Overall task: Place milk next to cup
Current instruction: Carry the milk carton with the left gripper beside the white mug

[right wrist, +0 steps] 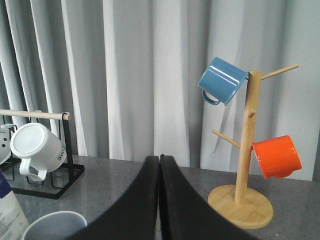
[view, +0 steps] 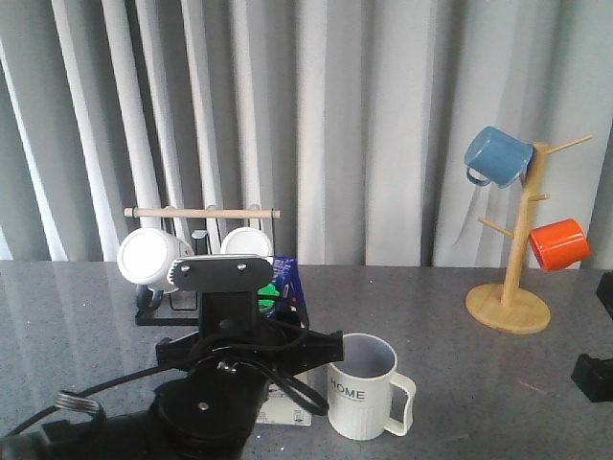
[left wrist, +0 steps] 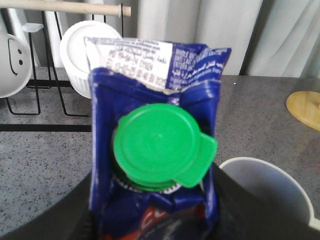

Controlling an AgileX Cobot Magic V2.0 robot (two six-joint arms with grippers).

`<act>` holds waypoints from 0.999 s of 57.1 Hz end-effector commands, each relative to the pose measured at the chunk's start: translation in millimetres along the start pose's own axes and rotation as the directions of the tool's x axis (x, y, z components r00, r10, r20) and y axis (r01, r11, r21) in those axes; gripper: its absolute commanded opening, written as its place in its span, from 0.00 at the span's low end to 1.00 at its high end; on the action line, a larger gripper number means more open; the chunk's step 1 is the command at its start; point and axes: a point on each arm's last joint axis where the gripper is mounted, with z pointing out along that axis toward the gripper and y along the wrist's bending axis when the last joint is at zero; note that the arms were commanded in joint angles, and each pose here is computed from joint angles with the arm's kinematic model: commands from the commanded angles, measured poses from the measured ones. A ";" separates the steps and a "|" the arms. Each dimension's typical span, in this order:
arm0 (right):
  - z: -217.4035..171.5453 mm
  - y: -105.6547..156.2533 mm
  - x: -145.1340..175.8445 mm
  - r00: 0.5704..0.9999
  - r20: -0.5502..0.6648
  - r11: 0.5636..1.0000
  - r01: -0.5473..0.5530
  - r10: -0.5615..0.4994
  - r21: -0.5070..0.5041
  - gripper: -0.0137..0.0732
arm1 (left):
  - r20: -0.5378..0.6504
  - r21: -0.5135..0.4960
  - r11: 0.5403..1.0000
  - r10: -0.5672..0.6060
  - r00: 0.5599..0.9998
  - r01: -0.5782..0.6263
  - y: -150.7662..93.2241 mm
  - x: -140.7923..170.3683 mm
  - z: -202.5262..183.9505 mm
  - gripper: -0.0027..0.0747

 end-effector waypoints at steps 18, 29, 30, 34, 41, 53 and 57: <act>-1.1 -0.5 -17.8 0.994 0.104 1.000 0.010 -0.010 0.005 0.15 | 0.070 0.003 1.000 0.013 0.997 -0.013 -11.3 -18.8 -4.5 0.16; -1.1 -0.5 -17.8 0.994 0.104 1.000 0.010 -0.010 0.005 0.15 | 0.052 -0.006 1.000 0.015 0.999 -0.015 -12.1 -12.5 -0.5 0.16; -1.1 -0.5 -17.8 0.994 0.104 1.000 0.010 -0.010 0.005 0.15 | 0.050 -0.006 1.000 0.013 0.999 -0.013 -12.1 -12.4 -0.5 0.16; -1.1 -0.5 -17.8 0.994 0.104 1.000 0.010 -0.010 0.005 0.15 | 0.047 -0.008 1.000 0.016 0.999 -0.016 -12.4 -10.7 0.7 0.16; -1.1 -0.5 -17.8 0.994 0.104 1.000 0.010 -0.010 0.005 0.15 | 0.044 0.000 1.000 0.016 0.999 -0.016 -13.1 -10.4 0.7 0.16; -1.1 -0.5 -17.8 0.994 0.104 1.000 0.010 -0.010 0.005 0.15 | 0.045 -0.001 1.000 0.017 0.999 -0.017 -13.0 -10.5 0.7 0.16; -1.1 -0.5 -17.8 0.994 0.104 1.000 0.010 -0.010 0.005 0.15 | 0.045 -0.001 1.000 0.017 0.999 -0.017 -13.0 -10.5 0.7 0.16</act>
